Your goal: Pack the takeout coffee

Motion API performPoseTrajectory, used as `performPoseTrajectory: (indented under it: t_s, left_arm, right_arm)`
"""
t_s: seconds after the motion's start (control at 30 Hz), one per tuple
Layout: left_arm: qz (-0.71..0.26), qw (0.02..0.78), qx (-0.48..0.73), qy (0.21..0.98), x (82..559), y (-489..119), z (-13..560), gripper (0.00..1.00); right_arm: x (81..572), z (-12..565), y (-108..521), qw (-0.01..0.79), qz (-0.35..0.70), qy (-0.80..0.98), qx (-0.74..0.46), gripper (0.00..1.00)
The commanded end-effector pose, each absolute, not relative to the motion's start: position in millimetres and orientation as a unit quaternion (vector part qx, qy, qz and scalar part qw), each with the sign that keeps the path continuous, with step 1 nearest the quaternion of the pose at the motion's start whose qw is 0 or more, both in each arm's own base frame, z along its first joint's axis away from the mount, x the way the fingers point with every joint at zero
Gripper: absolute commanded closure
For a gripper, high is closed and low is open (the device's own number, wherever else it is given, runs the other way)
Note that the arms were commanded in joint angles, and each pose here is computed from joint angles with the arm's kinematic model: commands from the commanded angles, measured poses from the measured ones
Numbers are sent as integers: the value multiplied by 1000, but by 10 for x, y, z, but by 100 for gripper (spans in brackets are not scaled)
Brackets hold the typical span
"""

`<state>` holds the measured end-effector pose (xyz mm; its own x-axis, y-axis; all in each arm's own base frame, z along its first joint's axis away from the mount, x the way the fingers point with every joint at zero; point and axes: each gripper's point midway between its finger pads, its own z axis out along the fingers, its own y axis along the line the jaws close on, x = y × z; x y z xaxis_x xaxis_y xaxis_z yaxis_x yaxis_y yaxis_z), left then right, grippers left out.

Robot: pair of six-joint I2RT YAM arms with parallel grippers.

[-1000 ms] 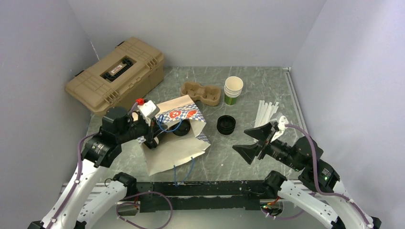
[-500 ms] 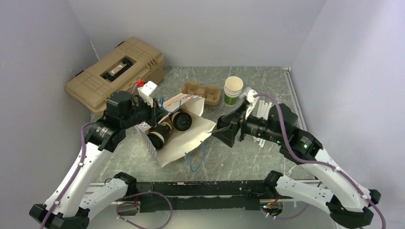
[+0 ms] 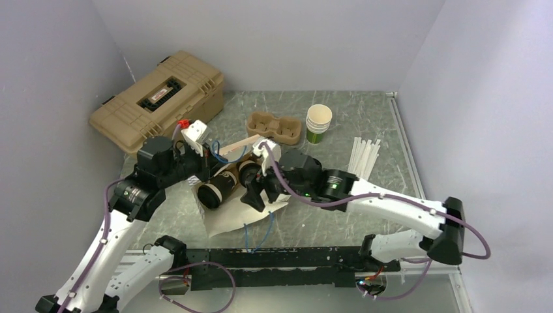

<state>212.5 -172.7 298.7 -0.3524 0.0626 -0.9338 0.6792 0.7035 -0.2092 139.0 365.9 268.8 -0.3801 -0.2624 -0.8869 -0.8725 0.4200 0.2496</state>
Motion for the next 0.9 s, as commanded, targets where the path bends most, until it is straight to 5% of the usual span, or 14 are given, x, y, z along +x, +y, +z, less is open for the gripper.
performPoseTrajectory:
  t_s: [0.0,0.87]
  left_arm:
    - [-316,510,240,763,2061,-1760,3022,100]
    - [-312,502,220,776,2029,-1706,2974,100]
  right_arm:
    - [1573,2644,3968,434,397,732,-344,20]
    - [1589,1978,4821,426,416,746,-297,42]
